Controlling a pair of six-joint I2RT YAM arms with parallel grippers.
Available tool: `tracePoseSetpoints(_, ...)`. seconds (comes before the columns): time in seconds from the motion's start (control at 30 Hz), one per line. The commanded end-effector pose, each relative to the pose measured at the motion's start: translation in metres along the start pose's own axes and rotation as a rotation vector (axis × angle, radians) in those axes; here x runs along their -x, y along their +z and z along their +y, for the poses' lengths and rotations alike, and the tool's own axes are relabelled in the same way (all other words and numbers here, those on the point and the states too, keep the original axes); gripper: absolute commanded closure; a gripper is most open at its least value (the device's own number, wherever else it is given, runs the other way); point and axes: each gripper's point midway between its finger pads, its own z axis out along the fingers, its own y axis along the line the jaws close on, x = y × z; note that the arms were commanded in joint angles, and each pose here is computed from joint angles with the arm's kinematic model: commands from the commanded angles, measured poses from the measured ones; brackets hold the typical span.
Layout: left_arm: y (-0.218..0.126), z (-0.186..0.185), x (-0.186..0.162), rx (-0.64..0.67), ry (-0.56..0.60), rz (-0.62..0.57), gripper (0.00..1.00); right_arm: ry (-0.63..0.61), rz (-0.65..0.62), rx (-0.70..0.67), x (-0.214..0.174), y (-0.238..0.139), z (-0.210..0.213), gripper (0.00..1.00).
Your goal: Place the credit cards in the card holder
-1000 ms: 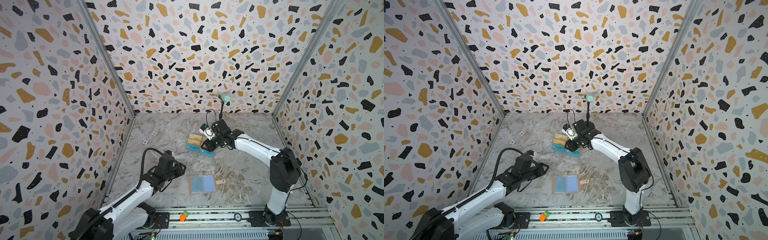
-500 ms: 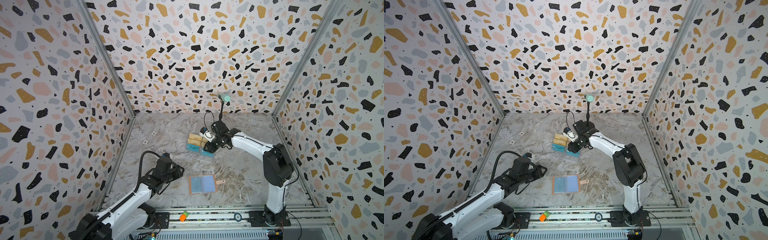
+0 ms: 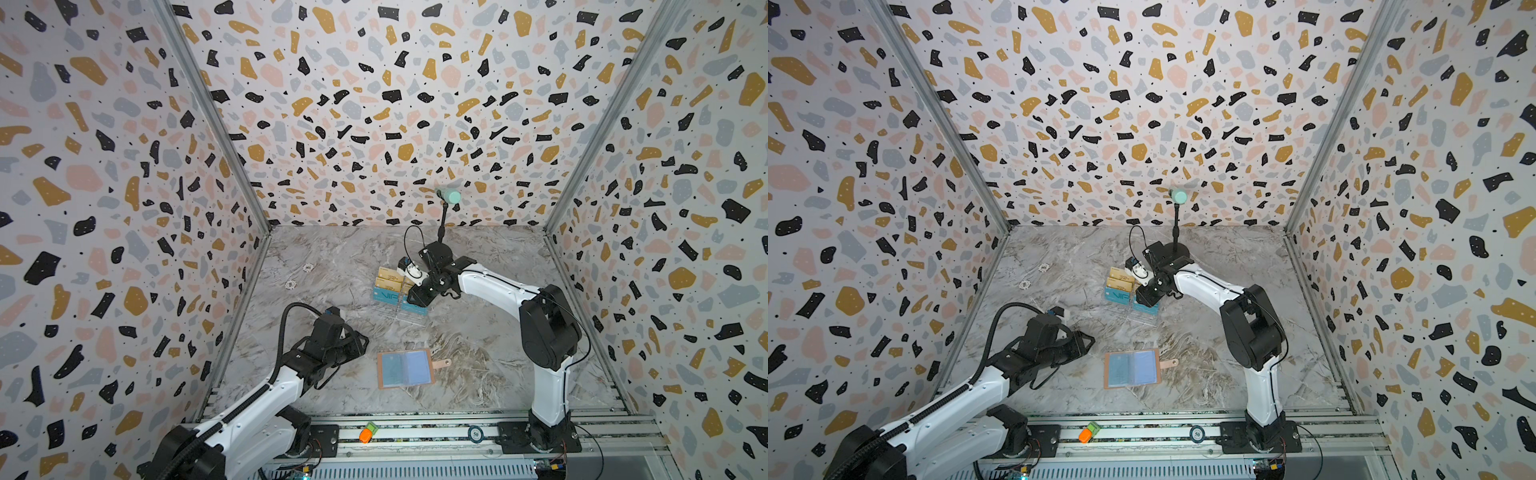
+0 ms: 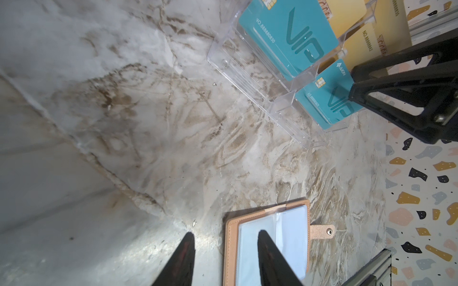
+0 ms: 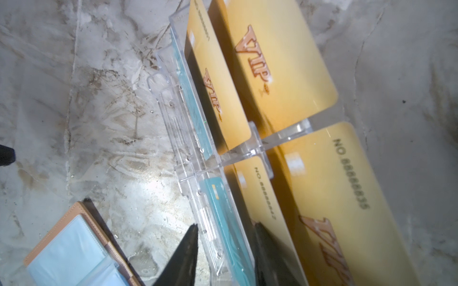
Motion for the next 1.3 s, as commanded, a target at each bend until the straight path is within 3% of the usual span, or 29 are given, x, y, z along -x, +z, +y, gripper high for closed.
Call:
tracePoseSetpoints(0.0, 0.001, -0.002, 0.000, -0.013, 0.010, 0.005, 0.56, -0.023, 0.015, 0.003, 0.004, 0.000, 0.005, 0.63)
tracePoseSetpoints(0.47, 0.003, -0.001, -0.001, -0.011, 0.014, 0.016, 0.55, -0.043, 0.029, -0.022, 0.003, -0.001, 0.005, 0.85)
tracePoseSetpoints(0.8, 0.004, -0.001, -0.001, -0.016, 0.012, 0.019, 0.55, -0.064, 0.069, -0.030, -0.004, 0.006, 0.002, 0.93)
tracePoseSetpoints(1.27, 0.001, -0.014, 0.009, -0.038, 0.011, 0.009, 0.55, -0.118, -0.003, -0.070, 0.015, -0.016, 0.002, 1.00)
